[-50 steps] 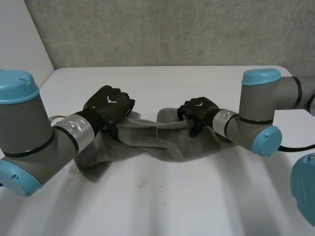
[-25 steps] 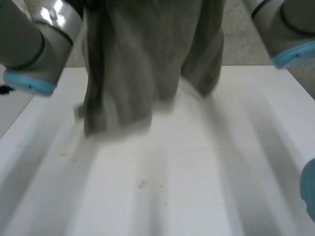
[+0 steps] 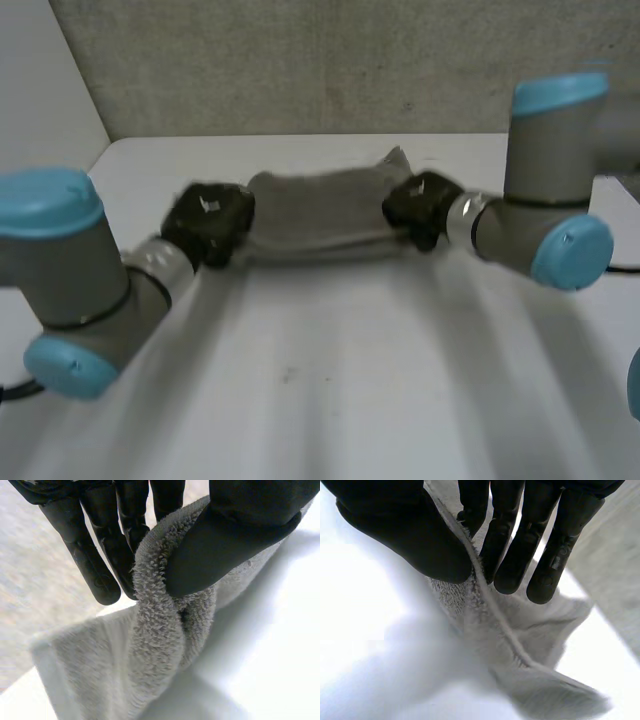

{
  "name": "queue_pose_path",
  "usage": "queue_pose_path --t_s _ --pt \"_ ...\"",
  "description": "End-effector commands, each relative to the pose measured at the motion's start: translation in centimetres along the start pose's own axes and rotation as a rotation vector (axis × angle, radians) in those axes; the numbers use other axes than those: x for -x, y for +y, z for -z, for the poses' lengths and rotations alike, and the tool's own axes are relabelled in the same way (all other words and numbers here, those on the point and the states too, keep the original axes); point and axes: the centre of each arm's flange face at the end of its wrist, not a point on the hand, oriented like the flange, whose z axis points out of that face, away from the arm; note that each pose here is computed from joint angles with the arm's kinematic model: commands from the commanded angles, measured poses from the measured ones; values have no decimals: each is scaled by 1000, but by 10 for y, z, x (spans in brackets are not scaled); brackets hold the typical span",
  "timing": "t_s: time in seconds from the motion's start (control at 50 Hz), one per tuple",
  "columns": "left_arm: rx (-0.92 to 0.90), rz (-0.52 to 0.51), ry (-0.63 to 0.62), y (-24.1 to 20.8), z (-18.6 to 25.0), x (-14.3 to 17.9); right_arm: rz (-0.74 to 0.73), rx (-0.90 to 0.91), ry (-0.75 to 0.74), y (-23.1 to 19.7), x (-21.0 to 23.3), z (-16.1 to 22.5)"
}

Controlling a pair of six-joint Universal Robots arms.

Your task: Fold the towel.

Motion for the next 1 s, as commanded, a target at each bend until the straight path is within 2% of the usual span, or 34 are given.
queue_pose_path --t_s 0.02,0.18,0.26,0.4,0.56,0.78,1.0 --pt "20 -54 42 6 12 -14 -115 -38 31 24 9 -3" --pt "-18 -58 17 -8 17 -6 -272 -58 40 45 23 -2" --pt "-25 -58 14 -10 17 -5 -293 -76 52 51 26 -3" --pt "-38 -58 9 -14 17 -4 -332 -70 82 68 20 -6" --pt "-47 -56 3 -17 16 -2 -439 -64 127 86 5 -12" --pt "-78 -34 -40 -27 16 12 -463 -36 164 105 -9 -19" --pt "-65 7 -51 -23 16 18 -484 -27 251 120 -46 -15"
